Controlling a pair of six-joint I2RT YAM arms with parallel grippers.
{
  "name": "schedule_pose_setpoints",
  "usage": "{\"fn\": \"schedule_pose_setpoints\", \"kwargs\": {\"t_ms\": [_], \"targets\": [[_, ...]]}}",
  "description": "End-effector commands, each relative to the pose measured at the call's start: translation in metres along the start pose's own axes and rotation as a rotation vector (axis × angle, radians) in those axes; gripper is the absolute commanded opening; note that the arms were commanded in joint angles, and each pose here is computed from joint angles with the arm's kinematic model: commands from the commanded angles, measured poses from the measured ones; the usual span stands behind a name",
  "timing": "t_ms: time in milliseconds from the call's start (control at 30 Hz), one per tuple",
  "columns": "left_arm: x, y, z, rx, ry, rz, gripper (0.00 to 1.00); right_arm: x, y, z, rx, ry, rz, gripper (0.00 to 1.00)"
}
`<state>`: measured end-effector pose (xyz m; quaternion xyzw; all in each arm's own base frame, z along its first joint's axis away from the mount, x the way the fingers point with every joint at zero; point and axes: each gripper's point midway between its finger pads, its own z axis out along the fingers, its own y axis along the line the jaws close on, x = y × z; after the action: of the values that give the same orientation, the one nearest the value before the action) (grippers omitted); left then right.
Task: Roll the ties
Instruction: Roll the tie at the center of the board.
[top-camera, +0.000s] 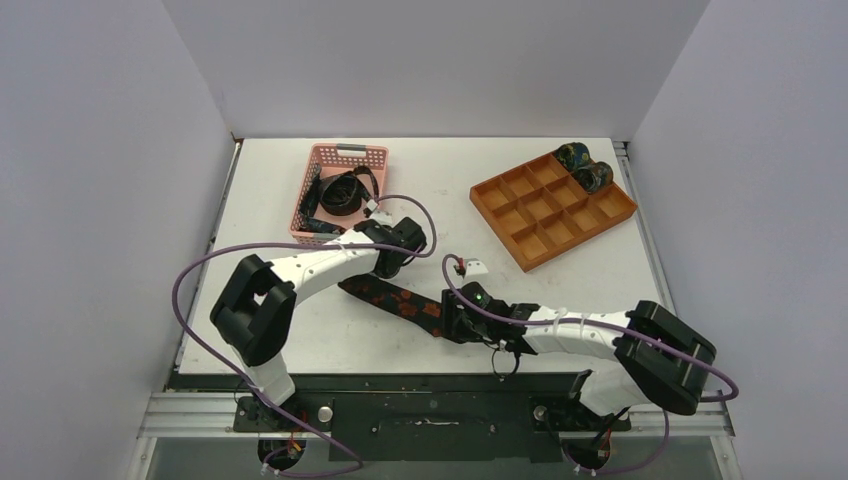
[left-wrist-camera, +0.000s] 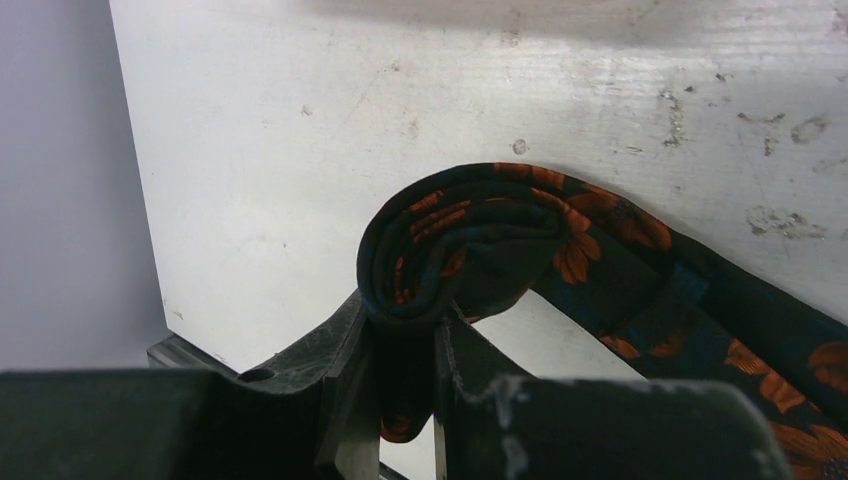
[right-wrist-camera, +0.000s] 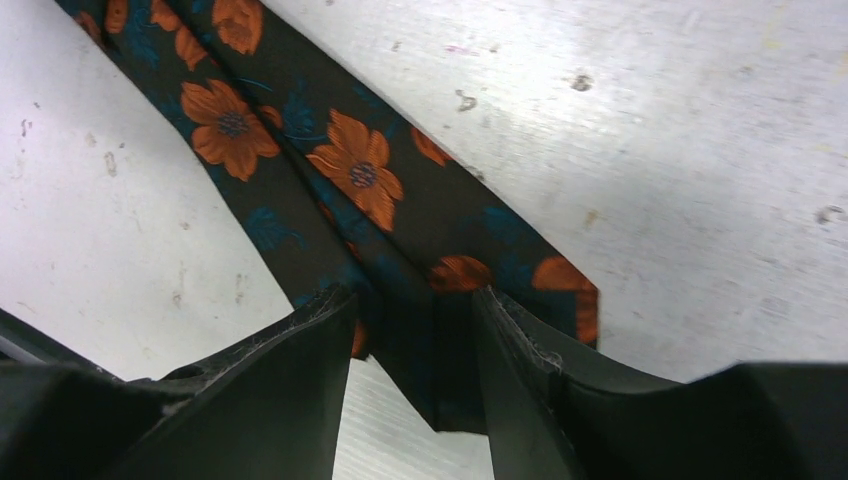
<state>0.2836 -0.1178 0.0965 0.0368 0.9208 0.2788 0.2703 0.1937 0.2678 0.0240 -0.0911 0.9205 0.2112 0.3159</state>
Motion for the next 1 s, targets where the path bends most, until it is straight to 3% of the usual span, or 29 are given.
{"fn": "schedule_pose_setpoints", "kwargs": {"t_ms": [0,167,600,967], "targets": [[-0.006,-0.012,-0.010,0.004,-0.028,-0.011,0.00,-0.012,-0.012,-0.009,0.023,-0.052,0.007,0.48],[0.000,-0.032,-0.015,0.024,-0.037,0.010,0.02,-0.018,-0.020,-0.019,0.019,-0.083,0.007,0.48],[0.009,-0.087,-0.031,0.245,0.000,0.005,0.45,-0.018,-0.032,-0.025,0.012,-0.088,0.031,0.48],[0.002,-0.087,-0.066,0.465,-0.019,-0.049,0.69,-0.029,-0.026,-0.032,-0.034,-0.099,0.053,0.50]]}}
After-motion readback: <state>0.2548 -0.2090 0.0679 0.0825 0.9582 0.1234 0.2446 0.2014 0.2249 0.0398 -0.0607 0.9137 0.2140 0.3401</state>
